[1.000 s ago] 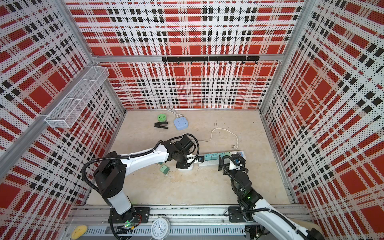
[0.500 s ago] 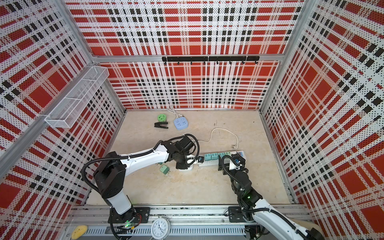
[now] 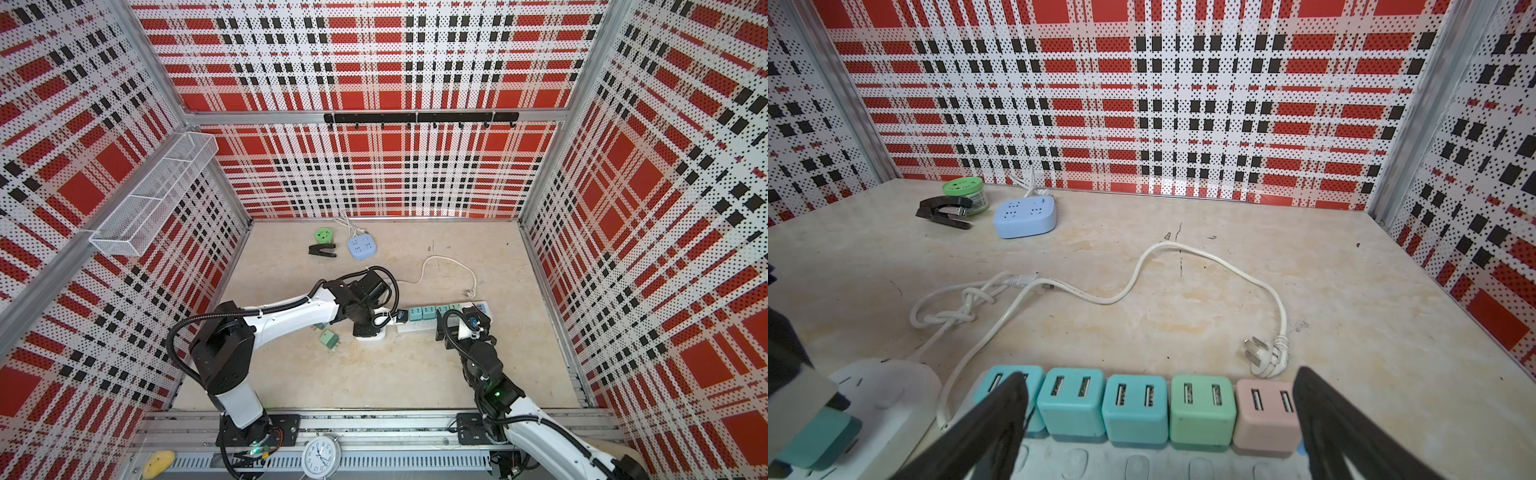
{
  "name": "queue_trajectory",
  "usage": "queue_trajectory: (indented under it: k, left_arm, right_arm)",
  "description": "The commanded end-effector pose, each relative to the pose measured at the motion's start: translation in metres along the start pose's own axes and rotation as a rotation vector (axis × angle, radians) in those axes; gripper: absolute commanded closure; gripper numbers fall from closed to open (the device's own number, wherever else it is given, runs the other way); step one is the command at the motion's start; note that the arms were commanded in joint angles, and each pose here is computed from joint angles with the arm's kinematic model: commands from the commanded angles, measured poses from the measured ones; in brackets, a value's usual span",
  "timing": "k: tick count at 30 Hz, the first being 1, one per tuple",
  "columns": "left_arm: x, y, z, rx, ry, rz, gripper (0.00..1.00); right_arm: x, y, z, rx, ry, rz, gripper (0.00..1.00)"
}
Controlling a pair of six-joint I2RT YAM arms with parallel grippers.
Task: Insert the plug
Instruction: 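Press the teal charger down into the white power cube with the left gripper, then open the left gripper and lift it off the plugged teal charger while the right rises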
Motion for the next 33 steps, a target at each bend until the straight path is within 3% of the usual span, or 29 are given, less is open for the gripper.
queue_trajectory:
  k: [1,19,33]
  left_arm:
    - [-0.002,0.002,0.005,0.013,-0.006,0.032,1.00]
    - [-0.015,0.044,-0.002,-0.106,-0.042,0.090,1.00]
    - [0.004,0.032,-0.008,-0.123,-0.041,-0.005,1.00]
  right_arm:
    - [0.017,0.002,0.000,-0.001,0.034,-0.059,0.00]
    - [0.016,0.001,-0.001,-0.005,0.038,-0.058,0.00]
    - [0.015,-0.001,-0.007,-0.046,0.066,-0.070,0.00]
Point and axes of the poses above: each gripper's point midway between its finger pads, its own y axis out along the fingers, its own z axis along the line the jaws close on, x = y × z, the point moved 8 cm from there along -y, back along the fingers, and after that the axes turned 2 degrees about -y, right-handed, at the moved point
